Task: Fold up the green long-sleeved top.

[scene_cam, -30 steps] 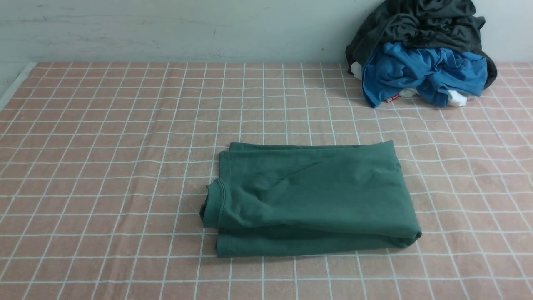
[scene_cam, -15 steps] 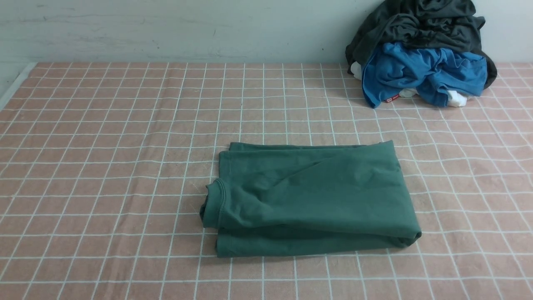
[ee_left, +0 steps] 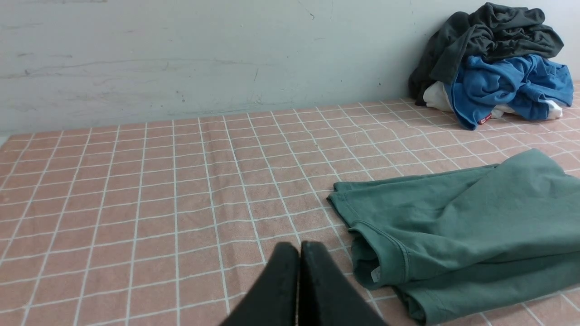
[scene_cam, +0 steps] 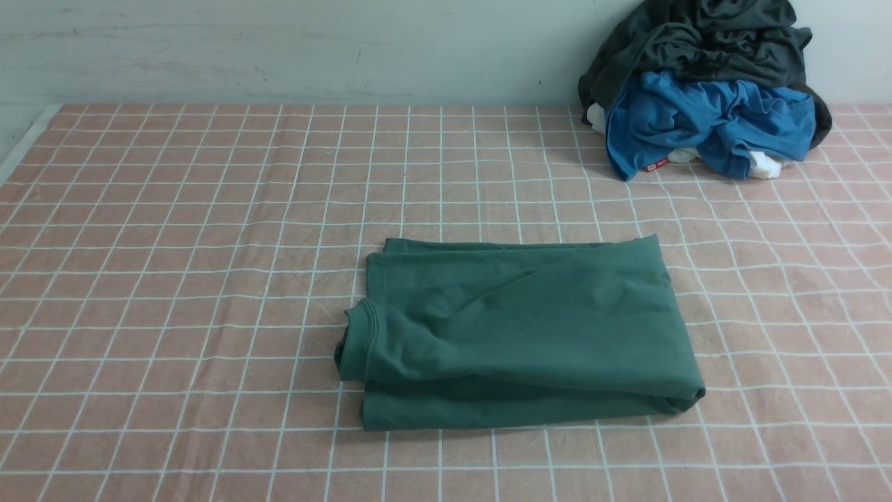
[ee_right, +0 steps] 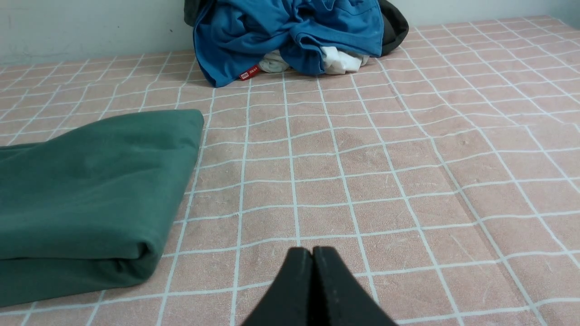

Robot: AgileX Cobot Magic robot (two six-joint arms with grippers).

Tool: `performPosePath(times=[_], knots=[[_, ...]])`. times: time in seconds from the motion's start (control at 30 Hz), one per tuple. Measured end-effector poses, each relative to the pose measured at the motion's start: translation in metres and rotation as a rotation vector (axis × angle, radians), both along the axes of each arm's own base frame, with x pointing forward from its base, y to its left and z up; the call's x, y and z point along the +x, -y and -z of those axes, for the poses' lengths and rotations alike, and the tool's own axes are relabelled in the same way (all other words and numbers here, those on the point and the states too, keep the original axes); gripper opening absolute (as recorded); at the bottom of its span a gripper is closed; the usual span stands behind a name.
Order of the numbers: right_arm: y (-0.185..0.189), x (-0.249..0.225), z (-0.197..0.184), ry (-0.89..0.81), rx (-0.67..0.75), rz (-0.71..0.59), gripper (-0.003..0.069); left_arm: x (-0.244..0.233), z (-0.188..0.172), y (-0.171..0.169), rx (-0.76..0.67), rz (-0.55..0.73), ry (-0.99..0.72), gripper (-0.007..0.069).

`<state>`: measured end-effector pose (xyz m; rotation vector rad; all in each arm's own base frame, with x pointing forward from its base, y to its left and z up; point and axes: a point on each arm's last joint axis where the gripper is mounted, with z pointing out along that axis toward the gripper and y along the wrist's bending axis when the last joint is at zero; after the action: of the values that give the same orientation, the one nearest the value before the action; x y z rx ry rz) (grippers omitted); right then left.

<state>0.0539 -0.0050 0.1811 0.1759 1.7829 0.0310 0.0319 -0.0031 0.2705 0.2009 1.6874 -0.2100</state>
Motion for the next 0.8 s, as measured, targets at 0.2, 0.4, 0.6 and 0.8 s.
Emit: performPosePath(times=[0.2, 0.4, 0.6, 0.8], knots=[[0.000, 0.000, 0.000, 0.000, 0.000, 0.000, -0.0014, 0.001, -0.001, -0.003, 0.054, -0.023, 0.022, -0.0003], [0.000, 0.000, 0.000, 0.000, 0.000, 0.000, -0.0014, 0.000, -0.002, 0.000, 0.013, -0.028, 0.024, -0.0003], [0.000, 0.000, 0.000, 0.001, 0.000, 0.000, -0.0014, 0.011, 0.018, 0.003, 0.040, -0.151, 0.082, -0.0003], [0.000, 0.000, 0.000, 0.001, 0.000, 0.000, -0.0014, 0.019, 0.058, -0.004, 0.073, -0.285, 0.024, -0.0003]])
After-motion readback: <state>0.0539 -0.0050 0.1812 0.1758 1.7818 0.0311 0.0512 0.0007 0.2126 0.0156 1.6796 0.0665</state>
